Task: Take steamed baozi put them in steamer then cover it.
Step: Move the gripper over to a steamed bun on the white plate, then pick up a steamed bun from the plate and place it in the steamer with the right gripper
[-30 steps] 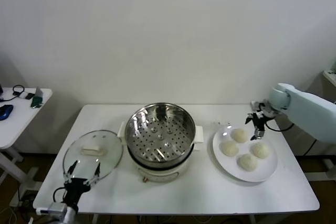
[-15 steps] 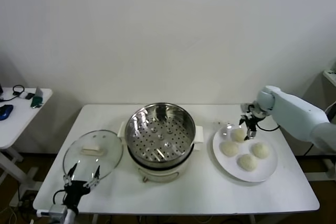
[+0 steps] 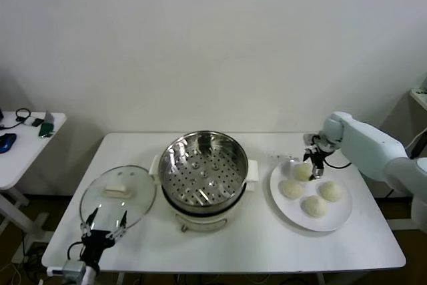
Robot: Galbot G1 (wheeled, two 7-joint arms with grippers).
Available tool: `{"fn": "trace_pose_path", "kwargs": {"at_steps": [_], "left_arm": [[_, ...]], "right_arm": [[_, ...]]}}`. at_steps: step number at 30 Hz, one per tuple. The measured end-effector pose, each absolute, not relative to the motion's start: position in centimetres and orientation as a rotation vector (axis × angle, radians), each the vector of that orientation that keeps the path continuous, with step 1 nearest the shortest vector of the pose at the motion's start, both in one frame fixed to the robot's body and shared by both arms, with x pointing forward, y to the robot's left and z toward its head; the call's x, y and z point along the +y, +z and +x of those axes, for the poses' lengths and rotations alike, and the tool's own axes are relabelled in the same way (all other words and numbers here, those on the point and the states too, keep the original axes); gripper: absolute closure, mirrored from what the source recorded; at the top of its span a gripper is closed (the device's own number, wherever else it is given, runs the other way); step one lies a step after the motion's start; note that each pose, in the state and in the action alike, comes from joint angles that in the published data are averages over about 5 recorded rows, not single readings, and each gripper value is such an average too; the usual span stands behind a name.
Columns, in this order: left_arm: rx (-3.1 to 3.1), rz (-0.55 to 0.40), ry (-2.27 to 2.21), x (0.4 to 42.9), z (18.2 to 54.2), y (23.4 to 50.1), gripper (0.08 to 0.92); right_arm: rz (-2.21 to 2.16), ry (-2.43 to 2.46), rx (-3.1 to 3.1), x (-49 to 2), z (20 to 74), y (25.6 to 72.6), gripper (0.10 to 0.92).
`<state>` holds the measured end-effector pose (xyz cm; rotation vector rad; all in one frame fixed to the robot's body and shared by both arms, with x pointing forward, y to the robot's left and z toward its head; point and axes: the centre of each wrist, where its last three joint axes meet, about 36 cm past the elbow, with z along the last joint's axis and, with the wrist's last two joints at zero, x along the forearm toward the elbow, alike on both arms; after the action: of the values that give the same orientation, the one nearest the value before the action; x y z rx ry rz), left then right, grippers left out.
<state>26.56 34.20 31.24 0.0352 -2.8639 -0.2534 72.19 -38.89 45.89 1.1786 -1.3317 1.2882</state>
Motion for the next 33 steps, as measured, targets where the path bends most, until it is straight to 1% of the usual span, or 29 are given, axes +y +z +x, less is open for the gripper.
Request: {"fn": "trace_pose_path", "kwargs": {"at_steps": [6, 10, 13, 17, 22, 29, 33], "left_arm": [[-2.864, 0.037, -0.255, 34.2, 26.7, 31.2, 0.177], [-2.86, 0.039, -0.255, 34.2, 26.6, 31.0, 0.177], [-2.856, 0.04, -0.258, 34.2, 26.6, 30.9, 0.177], [-2.858, 0.042, -0.262, 34.2, 26.6, 31.0, 0.177], [-2.866, 0.046, -0.269, 34.3, 26.6, 31.4, 0.177], [-2.876, 0.039, -0.277, 34.3, 26.6, 32.0, 0.177], [-2.884, 0.032, -0.281, 34.1, 26.7, 32.3, 0.177]], "right_arm": [[1.186, 1.298, -1.329, -39.0, 72.3, 46.0, 0.318], [1.204, 1.319, -1.328, -38.7, 72.5, 47.0, 0.322], [1.23, 1.357, -1.322, -38.1, 72.9, 48.8, 0.323], [1.288, 1.45, -1.309, -36.0, 73.8, 53.2, 0.321], [1.389, 1.614, -1.289, -31.6, 74.6, 61.0, 0.323], [1.608, 1.924, -1.135, -22.1, 73.0, 71.9, 0.325], [1.739, 2.097, -0.963, -16.1, 71.0, 75.2, 0.327]]}}
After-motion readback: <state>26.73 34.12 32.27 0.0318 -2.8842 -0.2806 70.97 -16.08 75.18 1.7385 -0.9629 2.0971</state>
